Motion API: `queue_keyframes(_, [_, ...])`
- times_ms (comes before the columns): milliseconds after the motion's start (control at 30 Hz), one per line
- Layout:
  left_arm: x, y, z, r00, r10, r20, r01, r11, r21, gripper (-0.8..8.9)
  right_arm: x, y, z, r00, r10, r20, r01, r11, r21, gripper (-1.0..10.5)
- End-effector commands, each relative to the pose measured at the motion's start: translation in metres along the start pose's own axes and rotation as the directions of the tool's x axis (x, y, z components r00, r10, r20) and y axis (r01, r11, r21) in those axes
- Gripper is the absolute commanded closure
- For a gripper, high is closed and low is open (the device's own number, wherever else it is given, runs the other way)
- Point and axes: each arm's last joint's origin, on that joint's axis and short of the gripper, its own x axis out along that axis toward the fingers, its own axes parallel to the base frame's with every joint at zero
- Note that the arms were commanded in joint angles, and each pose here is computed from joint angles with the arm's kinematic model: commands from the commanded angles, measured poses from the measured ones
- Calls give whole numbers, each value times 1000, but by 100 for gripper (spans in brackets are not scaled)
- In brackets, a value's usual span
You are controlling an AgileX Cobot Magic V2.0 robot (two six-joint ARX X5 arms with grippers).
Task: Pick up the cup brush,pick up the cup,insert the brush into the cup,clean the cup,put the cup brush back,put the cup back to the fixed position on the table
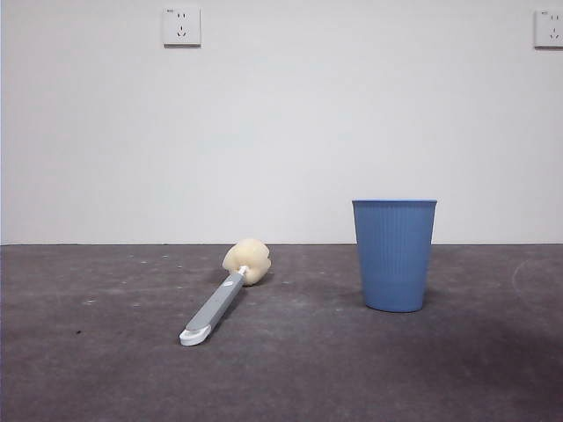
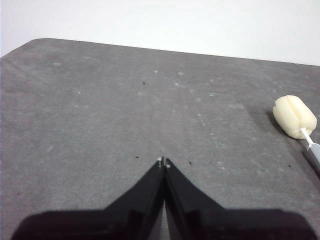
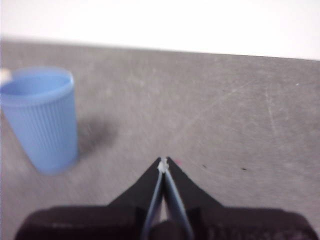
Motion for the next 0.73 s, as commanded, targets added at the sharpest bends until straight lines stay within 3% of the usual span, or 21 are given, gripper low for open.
queue_keyframes(33, [1, 0, -4, 1000, -7, -7, 7, 1000, -10, 816, 1, 0, -2, 1000, 2, 10, -6, 936, 352, 946])
queue_keyframes(100, [1, 0, -3, 1000, -13, -6, 13, 1000, -19, 817, 1, 0, -2, 1000, -5, 7, 2, 912, 411, 946])
queue_keyframes(233, [-1, -2, 2, 997, -73, 3, 73, 995, -70, 820, 1, 0, 0, 1000, 10, 27, -21, 902, 432, 948])
queue_keyframes(367, [-7, -5, 17, 993, -114, 30, 116, 989, -89, 820, -4, 1, 16, 996, 42, 83, -77, 874, 480, 958])
queue_keyframes(567, [-20, -11, 55, 987, -147, 68, 155, 979, -135, 820, -16, 0, 55, 985, 63, 159, -131, 876, 465, 958])
queue_keyframes(733, [-27, -19, 90, 969, -246, 7, 245, 961, -127, 820, -24, 2, 93, 973, 192, 125, -226, 900, 374, 958])
